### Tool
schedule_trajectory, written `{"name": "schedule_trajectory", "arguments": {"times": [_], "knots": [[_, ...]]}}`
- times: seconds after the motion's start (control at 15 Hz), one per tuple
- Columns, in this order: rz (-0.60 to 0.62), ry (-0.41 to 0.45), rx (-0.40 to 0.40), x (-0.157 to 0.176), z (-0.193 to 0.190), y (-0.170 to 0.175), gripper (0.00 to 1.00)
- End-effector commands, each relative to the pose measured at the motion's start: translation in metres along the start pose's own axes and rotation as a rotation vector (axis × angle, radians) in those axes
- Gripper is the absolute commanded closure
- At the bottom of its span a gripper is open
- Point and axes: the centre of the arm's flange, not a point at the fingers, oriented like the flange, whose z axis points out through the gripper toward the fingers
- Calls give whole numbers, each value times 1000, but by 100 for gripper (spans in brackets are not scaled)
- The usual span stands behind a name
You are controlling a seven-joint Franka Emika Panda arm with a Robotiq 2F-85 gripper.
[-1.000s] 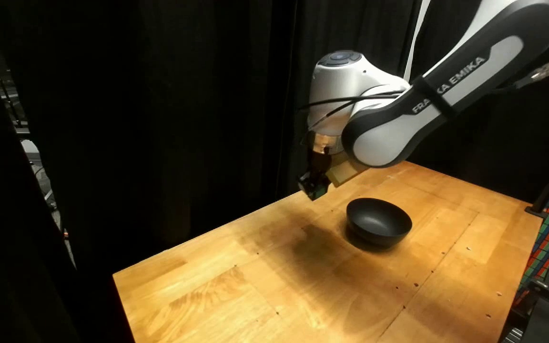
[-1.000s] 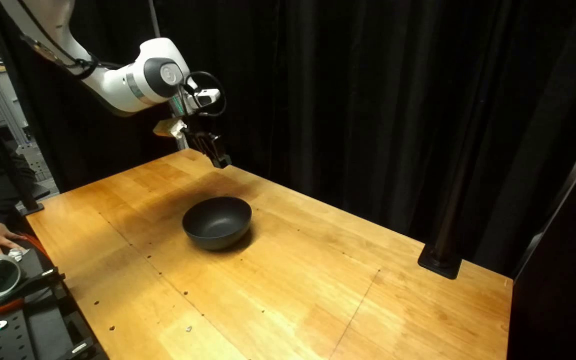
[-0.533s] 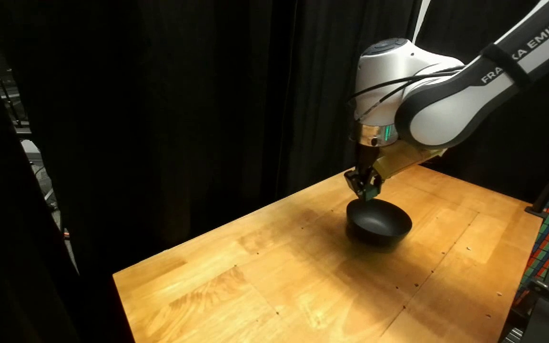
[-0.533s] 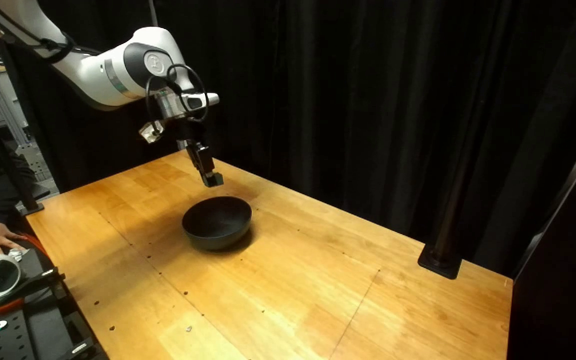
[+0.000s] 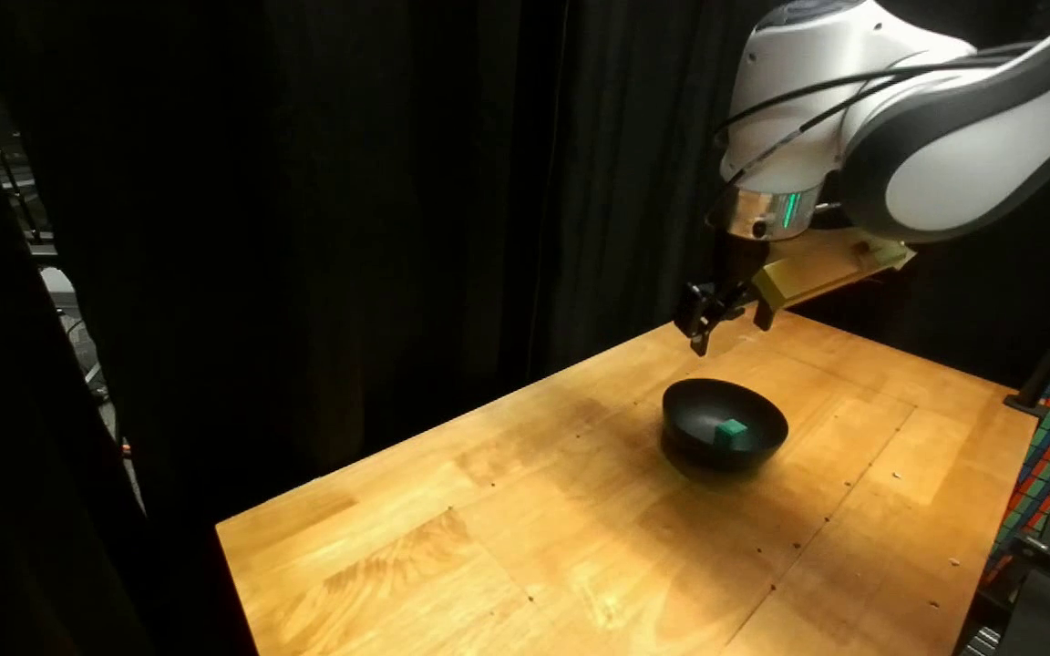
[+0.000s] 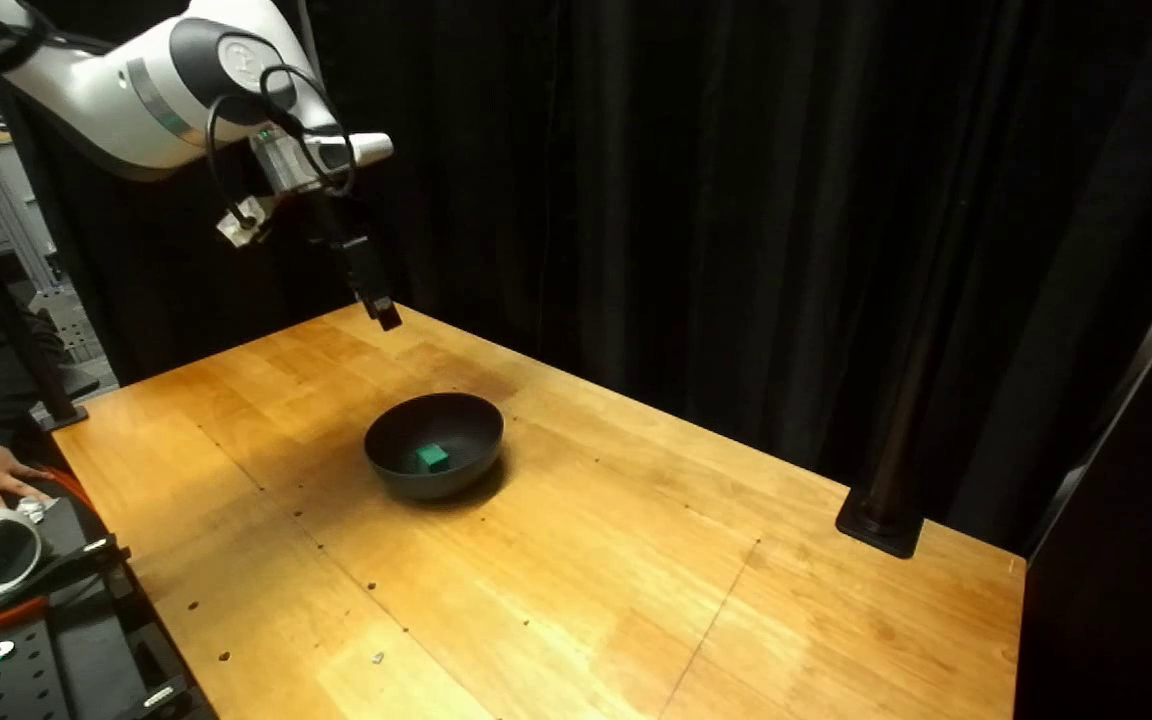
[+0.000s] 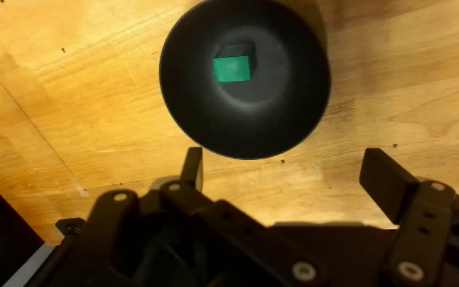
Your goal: Put the green block in the black bowl
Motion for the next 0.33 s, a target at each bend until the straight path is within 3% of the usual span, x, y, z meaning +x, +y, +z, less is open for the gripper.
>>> {"name": "schedule_trajectory", "arguments": {"times": [0.0, 0.13, 0.2, 0.27], "knots": [[-105, -106, 125, -11, -82, 13, 0], [-126, -143, 178, -18, -111, 12, 0], [-105, -115, 141, -18, -77, -4, 0], [-117, -126, 160, -21, -91, -1, 0]]}}
